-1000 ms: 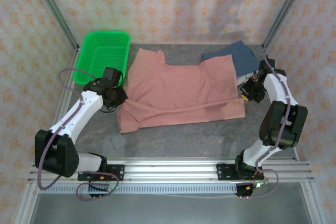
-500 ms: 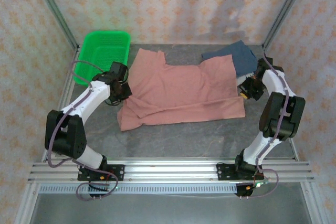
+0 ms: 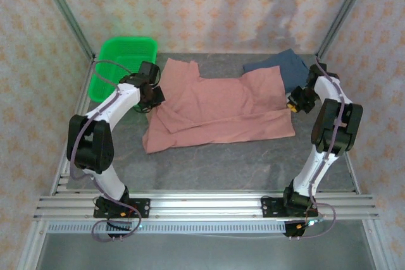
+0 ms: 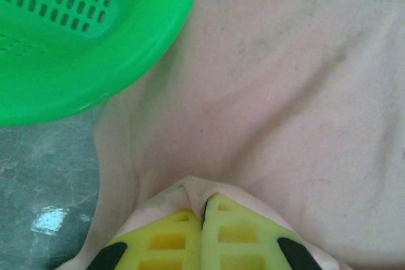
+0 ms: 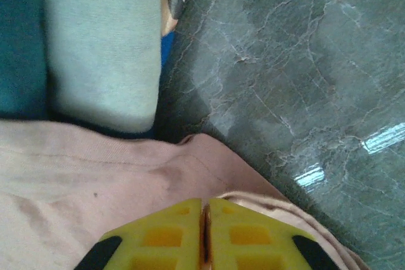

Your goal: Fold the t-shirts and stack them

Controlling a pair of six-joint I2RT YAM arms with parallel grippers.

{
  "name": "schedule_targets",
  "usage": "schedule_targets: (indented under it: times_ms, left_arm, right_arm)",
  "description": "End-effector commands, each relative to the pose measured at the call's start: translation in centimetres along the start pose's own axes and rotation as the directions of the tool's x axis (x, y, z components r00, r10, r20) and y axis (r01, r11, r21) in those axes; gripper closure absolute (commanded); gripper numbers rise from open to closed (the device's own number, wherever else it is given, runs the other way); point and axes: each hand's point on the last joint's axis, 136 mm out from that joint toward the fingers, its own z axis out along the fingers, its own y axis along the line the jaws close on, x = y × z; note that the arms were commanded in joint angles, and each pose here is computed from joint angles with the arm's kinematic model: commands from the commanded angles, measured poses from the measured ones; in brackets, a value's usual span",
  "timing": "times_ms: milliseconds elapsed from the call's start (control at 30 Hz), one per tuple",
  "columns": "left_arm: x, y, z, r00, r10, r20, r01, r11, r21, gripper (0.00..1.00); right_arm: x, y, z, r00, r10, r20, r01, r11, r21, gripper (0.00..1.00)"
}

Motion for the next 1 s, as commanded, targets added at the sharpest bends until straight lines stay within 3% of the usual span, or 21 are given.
schedule_targets:
  times_ms: [0,100,233,333,433,667,967]
  left_arm:
    - [-1.6,-1.5,-0.4,0.999,0.014,0.035,-0.017,0.998,0.066,0.94]
    - [-2.3,-2.4,-1.2,0.999,0.010,0.046,-0.015,0.995,0.100,0.48]
    - [-1.9,-1.9,-4.6,0.997,-0.021,0.071,0.012,0.993,0.120,0.08]
    - [0.7,-1.3,-7.4,0.997,-0.067,0.049,0.057,0.981,0.185,0.02]
    - [5.2,1.7,-8.6,0.995,-0.102,-0.001,0.101,0.980,0.172,0.03]
    - [13.2,6.1,-5.1,0.972,-0.202,-0.120,0.220,0.962,0.163,0.18]
    - [13.5,6.7,0.5,0.947,-0.306,-0.100,0.319,0.935,0.155,0.27]
  right_arm:
    - [-1.0,1.0,0.0,1.000,-0.009,0.023,0.009,0.999,-0.030,0.80]
    - [-1.2,1.3,-0.8,0.999,-0.024,0.042,0.025,0.999,-0.036,0.53]
    - [0.4,1.0,-3.5,0.994,-0.065,0.086,0.070,0.996,-0.049,0.31]
    - [3.4,0.0,-4.8,0.996,-0.055,0.069,0.059,0.996,-0.062,0.23]
    - [6.9,-2.1,-5.0,0.999,-0.026,0.044,0.028,0.998,-0.052,0.22]
    - [10.8,-6.0,-2.2,0.999,0.046,0.012,-0.046,0.999,-0.003,0.25]
    - [9.5,-7.3,1.2,0.998,0.070,-0.006,-0.070,0.996,0.062,0.37]
